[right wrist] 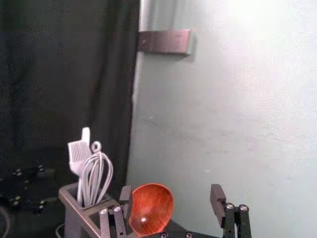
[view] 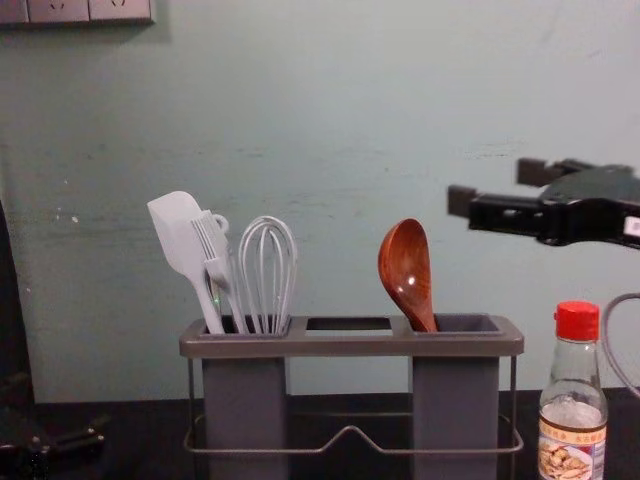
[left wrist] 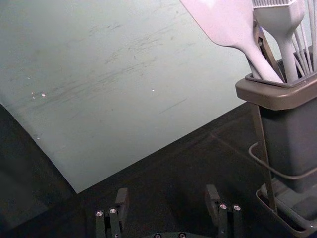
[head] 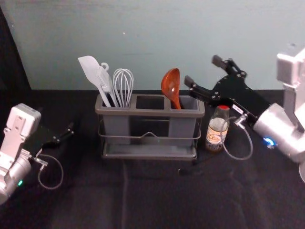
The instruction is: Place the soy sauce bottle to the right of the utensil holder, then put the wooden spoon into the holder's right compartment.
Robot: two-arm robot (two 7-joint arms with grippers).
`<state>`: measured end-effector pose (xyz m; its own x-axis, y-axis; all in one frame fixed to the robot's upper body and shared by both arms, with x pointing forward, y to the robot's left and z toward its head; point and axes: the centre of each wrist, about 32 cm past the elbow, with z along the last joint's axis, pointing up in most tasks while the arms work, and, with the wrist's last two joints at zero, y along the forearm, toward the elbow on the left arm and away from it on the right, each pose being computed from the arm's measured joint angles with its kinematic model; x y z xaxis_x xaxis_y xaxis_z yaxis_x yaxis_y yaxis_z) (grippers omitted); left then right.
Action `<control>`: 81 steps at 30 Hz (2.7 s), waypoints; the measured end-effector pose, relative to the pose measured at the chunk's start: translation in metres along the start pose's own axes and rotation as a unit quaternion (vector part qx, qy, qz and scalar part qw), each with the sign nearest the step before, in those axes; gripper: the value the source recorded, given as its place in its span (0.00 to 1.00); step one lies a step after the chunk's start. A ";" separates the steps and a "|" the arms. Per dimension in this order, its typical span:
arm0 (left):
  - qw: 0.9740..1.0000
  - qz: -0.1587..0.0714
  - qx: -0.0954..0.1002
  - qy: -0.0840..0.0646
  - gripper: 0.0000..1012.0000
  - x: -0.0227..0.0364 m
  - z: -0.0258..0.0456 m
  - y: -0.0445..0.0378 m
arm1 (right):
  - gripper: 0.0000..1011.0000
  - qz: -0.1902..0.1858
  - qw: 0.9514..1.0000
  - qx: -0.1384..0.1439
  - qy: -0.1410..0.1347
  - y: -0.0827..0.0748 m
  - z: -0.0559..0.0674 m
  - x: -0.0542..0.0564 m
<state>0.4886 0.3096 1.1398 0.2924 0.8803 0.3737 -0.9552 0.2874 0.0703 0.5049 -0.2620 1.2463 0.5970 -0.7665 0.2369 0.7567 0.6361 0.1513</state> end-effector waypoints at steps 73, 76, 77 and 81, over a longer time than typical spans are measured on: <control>1.000 0.000 0.000 0.000 1.00 0.0000 0.0000 0.0000 | 0.99 -0.223 0.967 -0.079 0.090 -0.078 -0.091 -0.120; 1.000 0.000 0.000 0.000 1.00 0.0000 0.0000 0.0000 | 0.99 -0.223 0.967 -0.079 0.090 -0.078 -0.091 -0.120; 1.000 0.000 0.000 0.000 1.00 0.0000 0.0000 0.0000 | 0.99 -0.223 0.967 -0.079 0.090 -0.078 -0.091 -0.120; 1.000 0.000 0.000 0.000 1.00 0.0000 0.0000 0.0000 | 0.99 -0.223 0.967 -0.079 0.090 -0.078 -0.091 -0.120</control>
<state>0.4886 0.3097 1.1398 0.2923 0.8803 0.3738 -0.9553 0.2873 0.0703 0.3983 -0.2276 1.1187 0.2269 -0.9739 0.0091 0.9727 0.2271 0.0479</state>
